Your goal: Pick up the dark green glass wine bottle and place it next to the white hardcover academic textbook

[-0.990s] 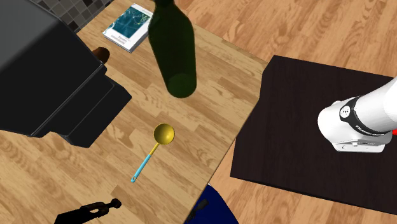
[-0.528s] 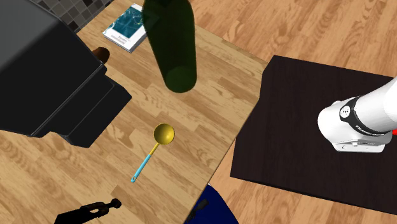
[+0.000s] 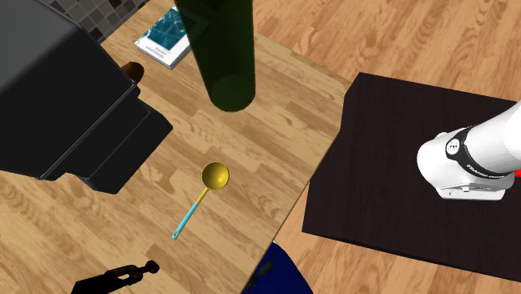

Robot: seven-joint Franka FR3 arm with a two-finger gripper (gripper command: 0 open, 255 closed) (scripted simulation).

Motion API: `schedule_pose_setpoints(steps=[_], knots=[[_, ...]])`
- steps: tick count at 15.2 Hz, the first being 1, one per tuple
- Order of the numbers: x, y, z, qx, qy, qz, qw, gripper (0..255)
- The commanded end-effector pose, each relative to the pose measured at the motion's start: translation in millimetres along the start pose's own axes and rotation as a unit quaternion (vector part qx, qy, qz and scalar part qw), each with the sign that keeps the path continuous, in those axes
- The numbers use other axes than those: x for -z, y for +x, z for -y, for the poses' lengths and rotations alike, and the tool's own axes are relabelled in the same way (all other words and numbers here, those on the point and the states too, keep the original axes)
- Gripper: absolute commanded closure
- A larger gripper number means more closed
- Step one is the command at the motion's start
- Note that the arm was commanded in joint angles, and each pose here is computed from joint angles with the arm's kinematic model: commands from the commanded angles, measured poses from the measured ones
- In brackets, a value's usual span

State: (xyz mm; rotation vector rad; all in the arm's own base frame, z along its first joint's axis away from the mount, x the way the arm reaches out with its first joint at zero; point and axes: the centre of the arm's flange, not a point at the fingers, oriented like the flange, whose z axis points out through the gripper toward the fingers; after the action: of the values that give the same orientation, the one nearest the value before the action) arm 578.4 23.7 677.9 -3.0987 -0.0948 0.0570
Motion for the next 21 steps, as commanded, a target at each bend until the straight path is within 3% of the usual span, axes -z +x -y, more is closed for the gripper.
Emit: schedule_pose_setpoints(steps=[1,7,21], knots=[[11,-1,0,0.0,0.0,0.0,1.0,255],[42,-2,1,0.0,0.0,0.0,1.0,255],[-64,35,-146,0.0,0.0,0.0,1.0,255]])
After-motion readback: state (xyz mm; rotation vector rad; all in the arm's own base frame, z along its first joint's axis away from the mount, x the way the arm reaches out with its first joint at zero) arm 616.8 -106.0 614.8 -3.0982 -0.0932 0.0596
